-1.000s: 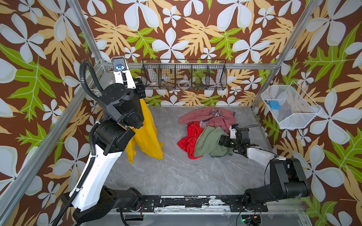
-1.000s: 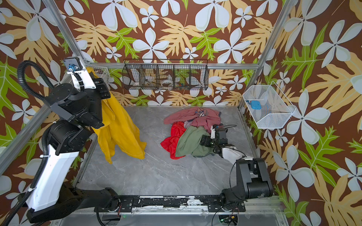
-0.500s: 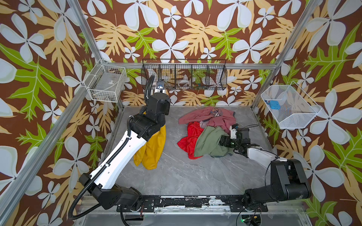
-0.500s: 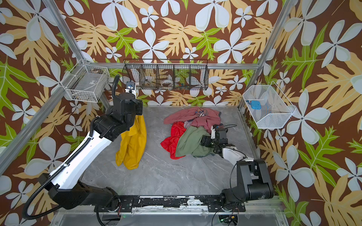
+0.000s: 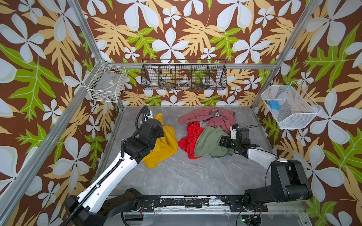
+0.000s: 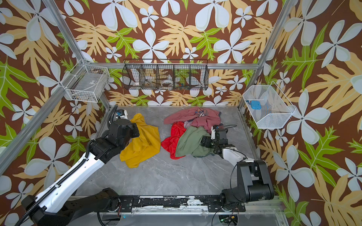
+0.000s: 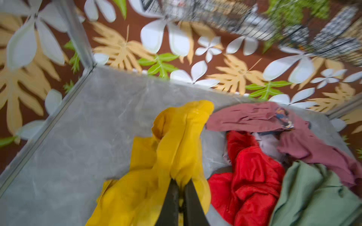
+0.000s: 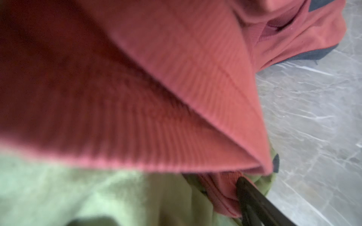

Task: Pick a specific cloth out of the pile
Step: 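Release the yellow cloth onto the table with the left gripper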

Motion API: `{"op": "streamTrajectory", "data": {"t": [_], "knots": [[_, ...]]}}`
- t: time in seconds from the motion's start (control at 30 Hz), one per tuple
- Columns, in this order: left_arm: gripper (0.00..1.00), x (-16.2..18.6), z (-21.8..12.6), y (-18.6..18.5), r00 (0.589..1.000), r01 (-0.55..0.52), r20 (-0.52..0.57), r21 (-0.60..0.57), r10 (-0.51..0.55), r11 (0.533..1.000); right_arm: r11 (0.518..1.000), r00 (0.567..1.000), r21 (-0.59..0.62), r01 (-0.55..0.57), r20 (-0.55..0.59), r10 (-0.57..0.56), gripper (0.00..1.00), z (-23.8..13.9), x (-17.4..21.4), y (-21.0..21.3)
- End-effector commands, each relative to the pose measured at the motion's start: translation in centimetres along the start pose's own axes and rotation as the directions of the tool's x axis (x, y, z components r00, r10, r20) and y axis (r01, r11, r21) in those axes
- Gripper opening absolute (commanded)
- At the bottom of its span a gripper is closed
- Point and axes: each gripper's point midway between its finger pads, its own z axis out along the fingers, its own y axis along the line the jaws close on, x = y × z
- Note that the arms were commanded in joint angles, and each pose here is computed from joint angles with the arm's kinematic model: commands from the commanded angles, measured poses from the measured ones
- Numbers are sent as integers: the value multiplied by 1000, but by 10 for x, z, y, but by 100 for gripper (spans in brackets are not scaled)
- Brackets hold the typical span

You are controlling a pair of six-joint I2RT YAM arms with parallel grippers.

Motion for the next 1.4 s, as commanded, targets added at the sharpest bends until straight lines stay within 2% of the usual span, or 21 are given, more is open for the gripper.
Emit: {"op": "streamTrajectory", "data": {"t": [0.0, 0.13, 0.3, 0.5, 0.6, 0.7, 0.83, 0.9, 0.93, 0.97, 1.1, 1.37], "knots": [[0, 22, 11, 19, 987, 160, -32, 9, -160, 987, 1000, 1000, 12, 19, -22, -19, 87, -1, 4, -2], [0, 49, 25, 49, 980, 186, -65, -57, -189, 981, 1000, 1000, 13, 18, -20, -18, 87, -2, 4, -2], [0, 84, 39, 59, 973, 153, -158, -112, -170, 982, 999, 999, 24, 27, -29, -26, 87, -2, 7, -5], [0, 142, 51, 75, 933, 158, -292, -186, -208, 970, 995, 998, 89, 52, -29, -50, 90, -7, 5, -15], [0, 165, 48, 83, 918, 167, -321, -222, -233, 961, 992, 999, 118, 50, -11, -49, 92, -12, 0, -18], [17, 172, 45, 82, 920, 175, -307, -230, -242, 957, 990, 999, 136, 39, 9, -40, 94, -16, -6, -20], [27, 179, 44, 75, 924, 144, -318, -226, -213, 963, 988, 998, 151, 36, 40, -42, 96, -23, -16, -19], [45, 185, 43, 74, 918, 136, -336, -239, -213, 961, 985, 997, 169, 40, 54, -49, 97, -28, -21, -21], [51, 186, 40, 76, 915, 137, -336, -258, -222, 956, 983, 997, 178, 43, 61, -55, 98, -31, -23, -22], [54, 184, 38, 77, 918, 141, -326, -267, -227, 953, 982, 996, 182, 46, 67, -59, 99, -34, -25, -21], [69, 145, 21, 79, 958, 151, -196, -281, -211, 948, 979, 993, 200, 48, 99, -69, 100, -45, -32, -22], [73, 102, 6, 82, 988, 29, -130, -348, -79, 937, 970, 988, 240, 38, 135, -72, 100, -57, -39, -26]]}}
